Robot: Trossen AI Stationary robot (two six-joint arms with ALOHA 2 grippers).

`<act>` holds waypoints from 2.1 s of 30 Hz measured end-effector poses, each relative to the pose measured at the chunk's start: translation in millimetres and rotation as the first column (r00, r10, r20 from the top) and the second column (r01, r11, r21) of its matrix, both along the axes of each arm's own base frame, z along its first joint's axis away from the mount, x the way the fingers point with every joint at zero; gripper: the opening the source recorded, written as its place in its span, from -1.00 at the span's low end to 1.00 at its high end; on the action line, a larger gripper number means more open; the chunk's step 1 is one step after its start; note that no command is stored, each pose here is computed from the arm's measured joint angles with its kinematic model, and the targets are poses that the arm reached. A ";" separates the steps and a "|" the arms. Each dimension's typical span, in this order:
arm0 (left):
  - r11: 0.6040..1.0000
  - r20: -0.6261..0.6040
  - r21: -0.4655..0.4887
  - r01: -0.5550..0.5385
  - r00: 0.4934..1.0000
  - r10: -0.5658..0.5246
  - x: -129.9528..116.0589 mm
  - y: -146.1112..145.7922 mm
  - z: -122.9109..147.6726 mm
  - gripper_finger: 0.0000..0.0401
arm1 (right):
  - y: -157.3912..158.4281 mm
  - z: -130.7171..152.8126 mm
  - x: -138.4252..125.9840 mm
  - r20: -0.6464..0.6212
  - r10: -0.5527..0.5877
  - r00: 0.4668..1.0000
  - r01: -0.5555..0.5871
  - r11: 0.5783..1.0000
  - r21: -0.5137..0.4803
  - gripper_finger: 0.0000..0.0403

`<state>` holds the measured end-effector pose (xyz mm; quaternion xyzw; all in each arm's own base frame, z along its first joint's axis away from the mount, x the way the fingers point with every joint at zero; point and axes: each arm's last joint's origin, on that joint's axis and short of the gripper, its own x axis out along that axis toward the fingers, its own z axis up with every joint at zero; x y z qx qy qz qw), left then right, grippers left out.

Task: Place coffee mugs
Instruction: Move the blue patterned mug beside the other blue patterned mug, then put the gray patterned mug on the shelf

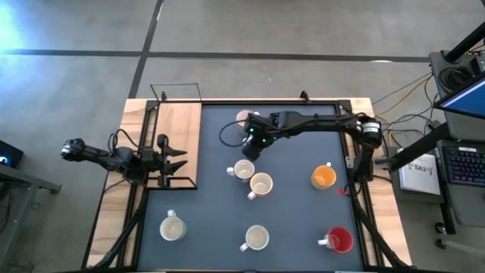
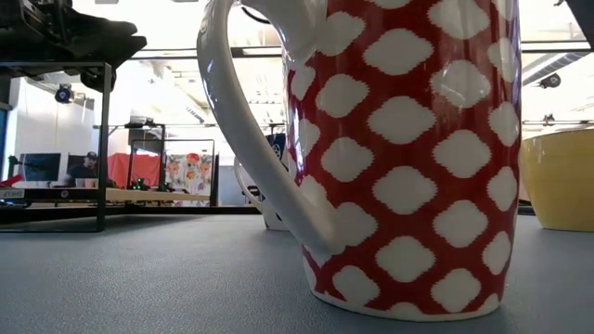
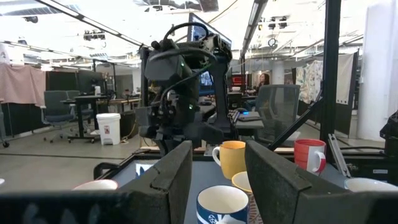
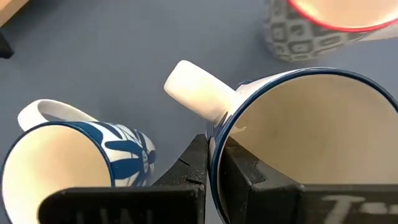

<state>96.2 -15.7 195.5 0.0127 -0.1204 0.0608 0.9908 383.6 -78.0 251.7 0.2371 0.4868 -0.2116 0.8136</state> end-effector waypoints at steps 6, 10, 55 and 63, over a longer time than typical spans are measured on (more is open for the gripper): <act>1.000 0.000 0.000 0.000 1.000 0.000 0.0 0.0 0.0 -0.34 | 9.9 -10.5 11.9 0.026 0.005 1.000 -0.005 1.000 0.010 -0.90; 1.000 0.000 0.000 0.000 1.000 0.000 0.0 0.0 0.0 -0.34 | 17.2 -15.1 18.5 0.049 0.004 0.999 -0.005 1.000 0.020 -0.88; 1.000 -0.001 0.000 0.000 1.000 0.000 0.1 0.0 0.0 -0.34 | -47.1 21.4 13.5 0.150 -0.087 0.985 0.116 0.974 -0.193 -0.42; 1.000 -0.002 0.001 0.000 1.000 0.000 0.2 -0.1 -0.2 -0.34 | -62.7 -7.2 20.2 0.088 -0.055 0.995 0.068 0.986 -0.155 -0.42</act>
